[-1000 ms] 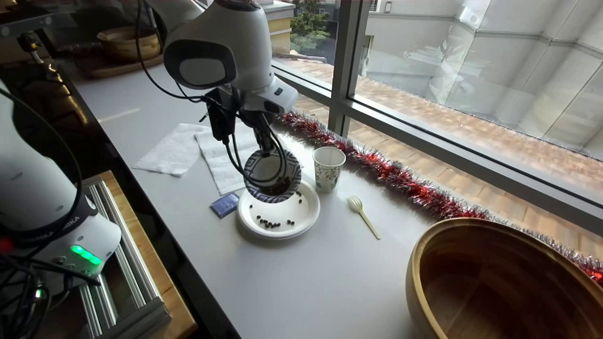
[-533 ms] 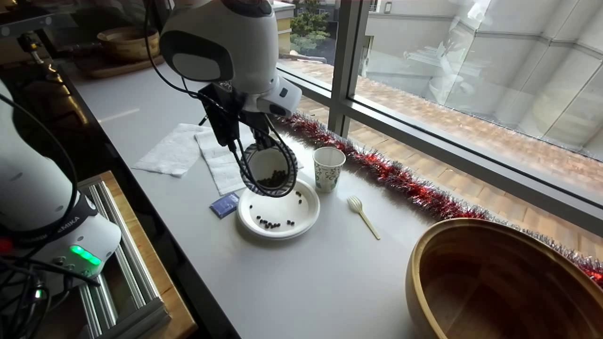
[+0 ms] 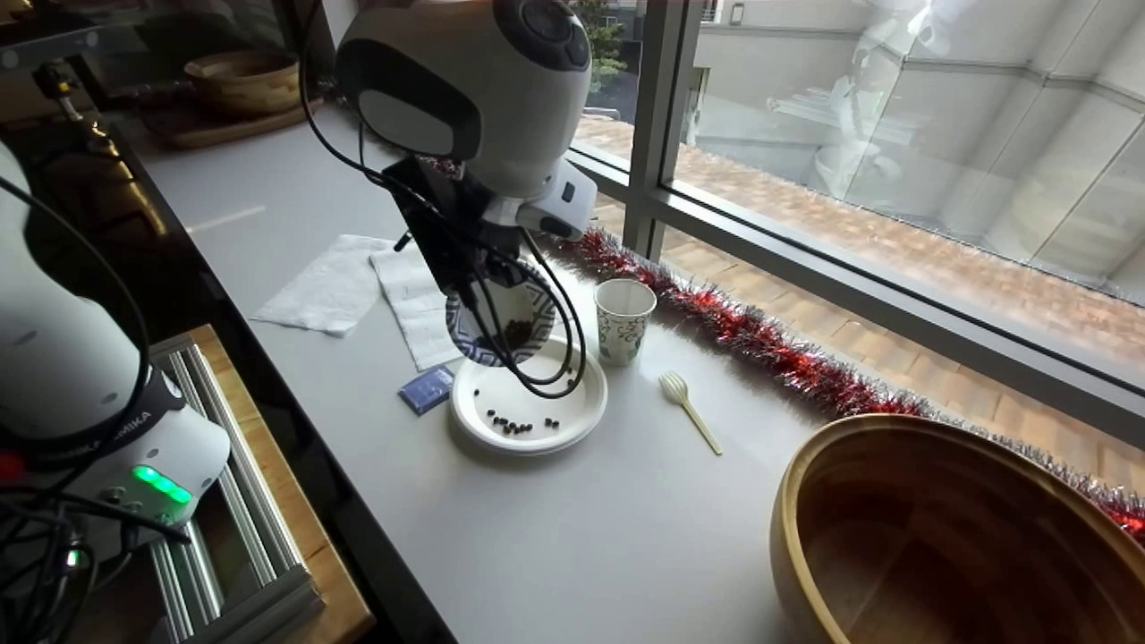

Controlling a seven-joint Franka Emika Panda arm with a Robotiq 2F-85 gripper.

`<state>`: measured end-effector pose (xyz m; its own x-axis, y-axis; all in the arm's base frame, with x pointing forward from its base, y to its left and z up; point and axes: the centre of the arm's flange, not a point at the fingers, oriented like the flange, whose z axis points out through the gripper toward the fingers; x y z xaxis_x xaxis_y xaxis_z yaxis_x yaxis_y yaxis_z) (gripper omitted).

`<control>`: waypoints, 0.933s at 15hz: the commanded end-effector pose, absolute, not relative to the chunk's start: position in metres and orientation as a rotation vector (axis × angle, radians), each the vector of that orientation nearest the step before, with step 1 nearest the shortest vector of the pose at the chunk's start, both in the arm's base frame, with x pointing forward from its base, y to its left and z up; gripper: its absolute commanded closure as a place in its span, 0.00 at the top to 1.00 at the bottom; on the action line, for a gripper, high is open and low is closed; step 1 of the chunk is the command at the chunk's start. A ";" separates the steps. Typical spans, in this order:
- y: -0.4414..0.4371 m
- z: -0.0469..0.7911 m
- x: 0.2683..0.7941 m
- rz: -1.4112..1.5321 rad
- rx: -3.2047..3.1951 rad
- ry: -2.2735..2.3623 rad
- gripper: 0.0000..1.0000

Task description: Pour the contents in the smaller bowl on to the plate

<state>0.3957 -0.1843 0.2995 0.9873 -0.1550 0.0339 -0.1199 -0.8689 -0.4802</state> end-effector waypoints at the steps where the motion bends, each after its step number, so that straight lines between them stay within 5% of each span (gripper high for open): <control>1: -0.218 0.287 0.412 -0.036 -2.533 0.128 0.01; 14: -0.282 0.256 0.429 0.090 -2.248 -0.164 0.01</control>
<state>0.4094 -0.2644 0.2621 0.9934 0.1078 -0.0402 0.0450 -0.6855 -0.7267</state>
